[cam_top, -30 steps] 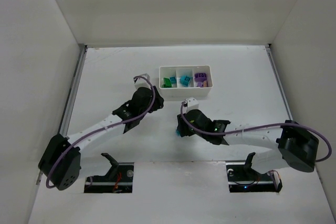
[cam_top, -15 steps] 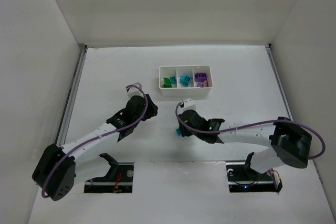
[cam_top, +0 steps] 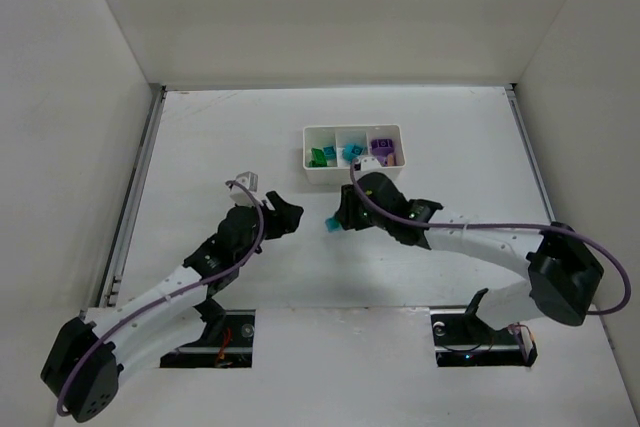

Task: Sort the legos into containers by color

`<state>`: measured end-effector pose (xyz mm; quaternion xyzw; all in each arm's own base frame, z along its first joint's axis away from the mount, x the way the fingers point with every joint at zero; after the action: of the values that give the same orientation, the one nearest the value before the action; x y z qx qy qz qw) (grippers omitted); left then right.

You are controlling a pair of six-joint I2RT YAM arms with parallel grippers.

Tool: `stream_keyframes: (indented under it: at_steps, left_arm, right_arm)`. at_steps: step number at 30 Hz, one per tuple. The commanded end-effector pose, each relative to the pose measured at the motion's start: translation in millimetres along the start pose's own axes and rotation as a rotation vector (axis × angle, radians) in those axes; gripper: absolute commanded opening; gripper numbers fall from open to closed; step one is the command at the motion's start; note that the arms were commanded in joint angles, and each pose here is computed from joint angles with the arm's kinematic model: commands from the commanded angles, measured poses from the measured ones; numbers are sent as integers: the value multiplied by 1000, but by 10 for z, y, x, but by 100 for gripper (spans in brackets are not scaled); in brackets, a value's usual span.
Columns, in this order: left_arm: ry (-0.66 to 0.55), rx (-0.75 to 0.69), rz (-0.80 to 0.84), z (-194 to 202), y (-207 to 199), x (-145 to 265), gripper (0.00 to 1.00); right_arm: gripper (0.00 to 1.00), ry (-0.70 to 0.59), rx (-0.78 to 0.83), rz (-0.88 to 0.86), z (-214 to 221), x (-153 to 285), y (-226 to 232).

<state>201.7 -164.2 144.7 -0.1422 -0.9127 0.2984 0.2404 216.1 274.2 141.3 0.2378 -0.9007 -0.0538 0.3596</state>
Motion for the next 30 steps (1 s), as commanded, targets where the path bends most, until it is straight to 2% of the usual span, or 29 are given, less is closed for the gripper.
stream_keyframes:
  at_steps: [1,6,13,22,30]
  left_arm:
    - [-103,0,124,-126,-178,40,60]
    - [-120,-32,207,-99,-300,64,66]
    - [-58,65,215,-26,-394,-26,68]
    - [-45,160,279,43,-488,-55,64]
    - [7,151,284,135,-559,-120,52]
  right_arm:
    - [30,-57,-94,-220,-498,132,266]
    - [30,-28,-253,-347,-630,119,263]
    - [31,-85,-280,-317,-644,69,210]
    - [31,-85,-290,-329,-610,0,300]
    - [31,-115,-300,-354,-594,61,302]
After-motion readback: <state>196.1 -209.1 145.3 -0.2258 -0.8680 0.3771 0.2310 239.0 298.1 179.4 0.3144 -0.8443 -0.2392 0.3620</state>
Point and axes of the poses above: each gripper's point midway between its finger pads, its own x axis back along the fingers, its own y axis along the line the jaws close on, z = x × y, the point moved 5 cm from there along x, back along the fingers, and after that the axes turned 2 degrees about x, right-handed, at the moved point
